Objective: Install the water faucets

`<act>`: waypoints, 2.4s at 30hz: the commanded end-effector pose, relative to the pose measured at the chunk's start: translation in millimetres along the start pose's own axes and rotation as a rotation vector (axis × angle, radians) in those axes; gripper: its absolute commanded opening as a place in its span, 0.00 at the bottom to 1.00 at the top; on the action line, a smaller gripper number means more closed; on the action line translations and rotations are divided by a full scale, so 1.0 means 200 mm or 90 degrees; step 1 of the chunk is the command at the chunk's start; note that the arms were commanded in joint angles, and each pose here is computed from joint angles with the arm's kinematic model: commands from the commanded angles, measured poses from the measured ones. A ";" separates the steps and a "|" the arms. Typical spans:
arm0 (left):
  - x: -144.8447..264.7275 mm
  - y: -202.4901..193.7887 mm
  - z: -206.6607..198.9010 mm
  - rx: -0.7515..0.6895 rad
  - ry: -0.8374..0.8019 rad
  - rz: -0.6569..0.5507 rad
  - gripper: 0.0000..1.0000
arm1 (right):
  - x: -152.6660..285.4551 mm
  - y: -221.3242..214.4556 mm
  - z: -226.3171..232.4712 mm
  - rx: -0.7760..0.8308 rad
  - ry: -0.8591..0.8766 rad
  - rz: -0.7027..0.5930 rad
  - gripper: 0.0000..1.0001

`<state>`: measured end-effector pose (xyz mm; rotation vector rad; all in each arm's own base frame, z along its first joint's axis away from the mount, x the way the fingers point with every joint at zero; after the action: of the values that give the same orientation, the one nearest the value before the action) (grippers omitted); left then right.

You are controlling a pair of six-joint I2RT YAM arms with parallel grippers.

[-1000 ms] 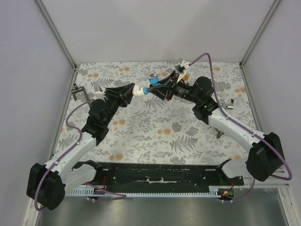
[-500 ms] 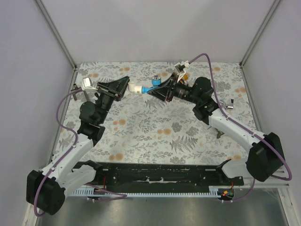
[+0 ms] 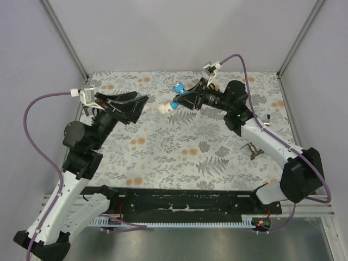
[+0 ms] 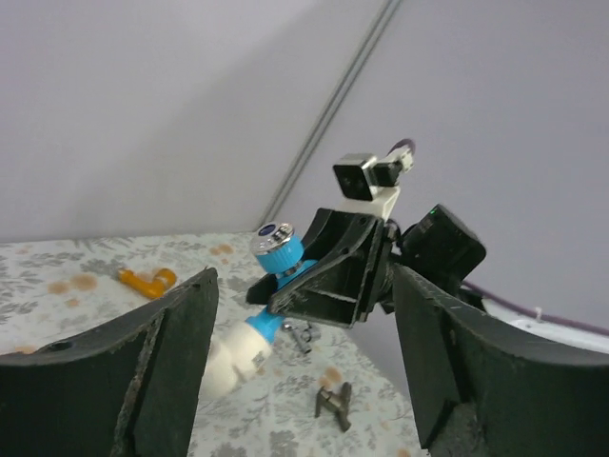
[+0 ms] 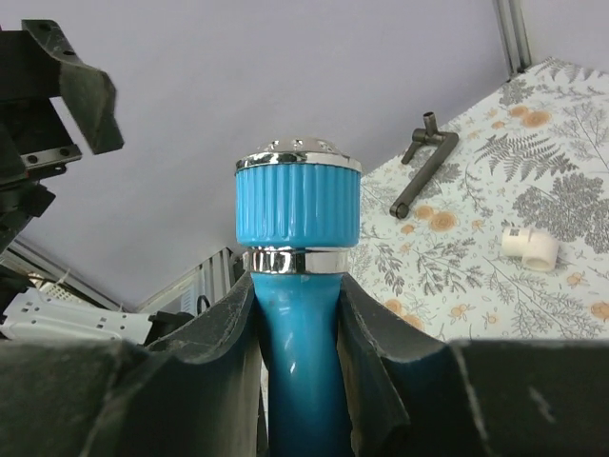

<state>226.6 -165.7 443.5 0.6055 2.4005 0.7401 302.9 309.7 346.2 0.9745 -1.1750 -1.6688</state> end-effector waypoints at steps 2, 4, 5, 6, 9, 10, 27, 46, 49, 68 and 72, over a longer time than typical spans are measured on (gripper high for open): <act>0.07 -0.10 0.21 -0.218 0.094 0.124 0.86 | 0.01 0.31 0.17 0.090 0.086 -0.071 0.00; 0.08 -0.18 0.25 -0.243 0.076 0.177 0.89 | 0.01 0.34 0.19 0.099 0.102 -0.071 0.00; 0.08 -0.21 0.26 -0.249 0.064 0.198 0.90 | 0.02 0.36 0.21 0.103 0.109 -0.071 0.00; 0.09 -0.25 0.26 -0.246 0.048 0.217 0.91 | 0.02 0.37 0.22 0.104 0.113 -0.072 0.00; 0.11 -0.33 0.19 -0.241 -0.042 0.251 0.93 | 0.03 0.40 0.25 0.113 0.125 -0.072 0.00; 0.11 -0.34 0.16 -0.244 -0.074 0.245 0.94 | 0.03 0.40 0.25 0.113 0.126 -0.071 0.00; -0.05 -0.42 0.16 -0.244 -0.194 0.248 0.92 | 0.02 0.42 0.32 0.134 0.194 -0.061 0.00; -0.15 -0.45 0.17 -0.219 -0.201 0.290 0.06 | -0.03 0.37 0.30 0.110 0.192 -0.030 0.00; -0.16 -0.43 0.27 -0.320 -0.097 0.262 0.02 | -0.04 0.33 0.24 0.086 0.136 -0.010 0.00; -0.11 -0.43 0.35 -0.655 0.170 0.077 0.03 | 0.01 0.01 0.00 -0.086 -0.168 0.115 0.00; -0.05 -0.45 0.40 -0.618 0.201 0.095 0.14 | 0.07 -0.01 -0.09 -0.104 -0.196 0.122 0.00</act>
<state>242.0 -252.9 330.6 0.5040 1.7685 1.8116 273.7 312.4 368.5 0.7847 -1.1831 -1.5777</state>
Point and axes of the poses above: each gripper's point midway between its finger pads, its own x axis back along the fingers, its own z axis along the line the jaws close on, y = z × x, the point moved 2 cm from there along x, back along the fingers, and after that the axes turned 14 degrees about x, right-handed, at the moved point
